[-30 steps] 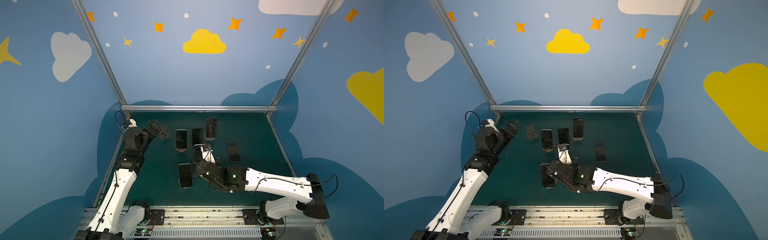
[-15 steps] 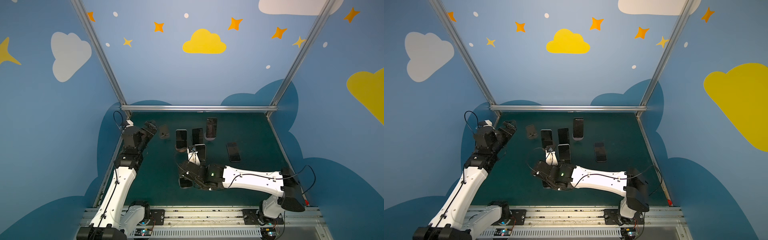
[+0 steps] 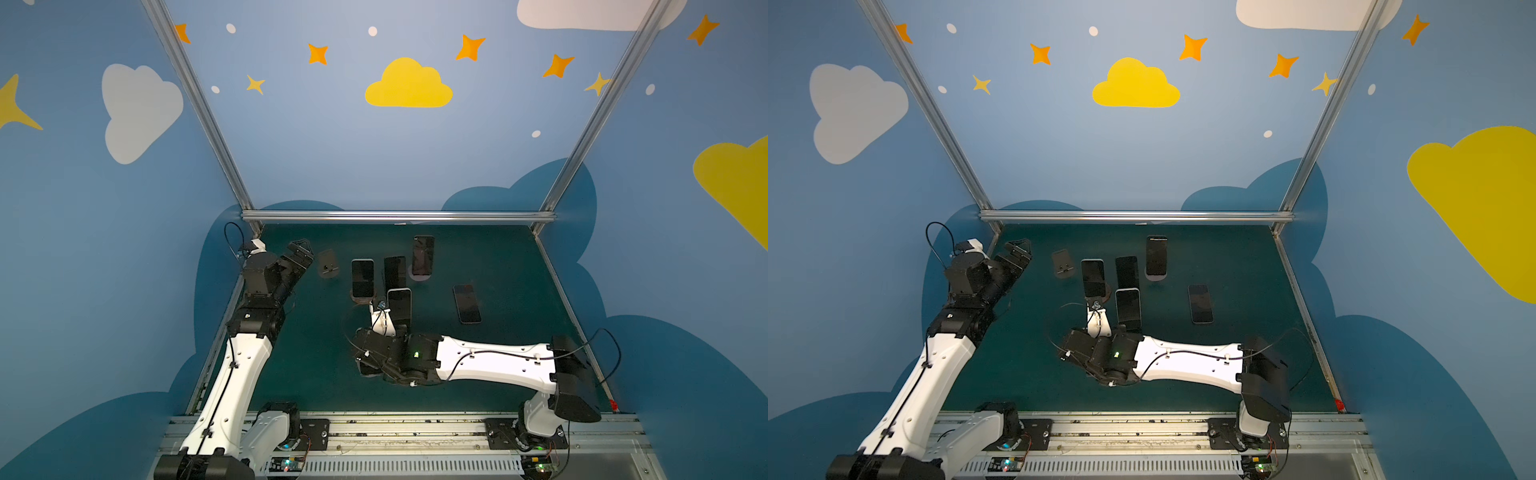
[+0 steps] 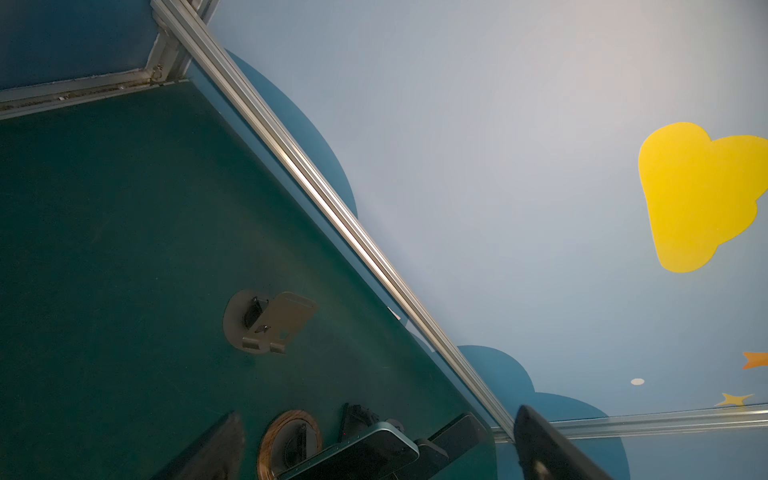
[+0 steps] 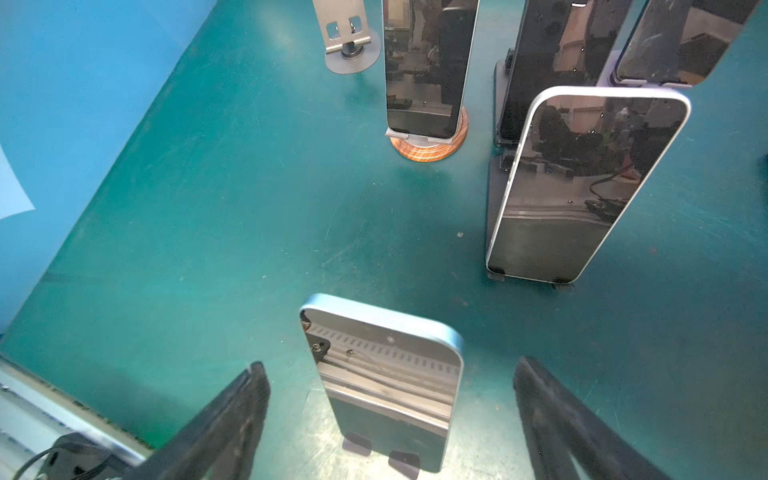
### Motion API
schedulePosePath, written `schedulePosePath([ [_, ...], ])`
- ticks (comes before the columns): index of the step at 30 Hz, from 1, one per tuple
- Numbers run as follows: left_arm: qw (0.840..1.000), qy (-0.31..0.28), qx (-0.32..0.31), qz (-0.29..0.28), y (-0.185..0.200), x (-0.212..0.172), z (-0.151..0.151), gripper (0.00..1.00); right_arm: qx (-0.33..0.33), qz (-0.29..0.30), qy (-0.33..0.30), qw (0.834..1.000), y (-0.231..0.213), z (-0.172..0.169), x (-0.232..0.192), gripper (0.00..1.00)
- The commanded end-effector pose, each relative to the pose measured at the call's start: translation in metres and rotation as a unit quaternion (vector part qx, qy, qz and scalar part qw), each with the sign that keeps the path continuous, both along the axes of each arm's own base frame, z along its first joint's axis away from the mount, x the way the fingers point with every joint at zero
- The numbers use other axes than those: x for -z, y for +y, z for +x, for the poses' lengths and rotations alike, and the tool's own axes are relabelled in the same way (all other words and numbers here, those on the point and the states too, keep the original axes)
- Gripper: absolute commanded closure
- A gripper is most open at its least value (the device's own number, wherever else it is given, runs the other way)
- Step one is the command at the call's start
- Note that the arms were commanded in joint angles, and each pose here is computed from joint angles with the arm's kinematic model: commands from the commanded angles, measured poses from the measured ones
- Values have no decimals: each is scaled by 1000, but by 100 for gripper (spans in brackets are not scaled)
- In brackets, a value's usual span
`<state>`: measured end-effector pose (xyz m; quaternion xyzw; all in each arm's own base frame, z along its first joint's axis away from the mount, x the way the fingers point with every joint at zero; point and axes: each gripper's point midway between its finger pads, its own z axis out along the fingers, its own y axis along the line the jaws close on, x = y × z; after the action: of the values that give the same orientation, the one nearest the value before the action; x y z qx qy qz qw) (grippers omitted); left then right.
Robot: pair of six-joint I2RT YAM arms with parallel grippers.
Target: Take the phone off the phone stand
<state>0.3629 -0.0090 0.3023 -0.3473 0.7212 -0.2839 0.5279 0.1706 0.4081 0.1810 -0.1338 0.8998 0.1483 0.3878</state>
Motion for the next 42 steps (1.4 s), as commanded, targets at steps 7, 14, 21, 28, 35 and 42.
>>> schedulePosePath([
  [7,1000,-7,7,2,-2,0,3,0,-4,1,-21,1000,14,0,-4,8],
  [14,1000,-5,10,-1,-3,2,5,0,30,-15,-27,999,6,6,-1,8],
  [21,1000,-5,14,0,-5,2,5,0,35,-14,-28,999,9,8,0,7],
  [28,1000,-5,15,-1,-5,2,6,0,44,-7,-25,999,12,10,5,7],
  [35,1000,-6,15,-1,-5,1,6,0,50,-5,-27,998,15,12,10,7],
  [42,1000,-6,15,-2,-5,2,5,0,54,-10,-27,998,18,14,18,7],
])
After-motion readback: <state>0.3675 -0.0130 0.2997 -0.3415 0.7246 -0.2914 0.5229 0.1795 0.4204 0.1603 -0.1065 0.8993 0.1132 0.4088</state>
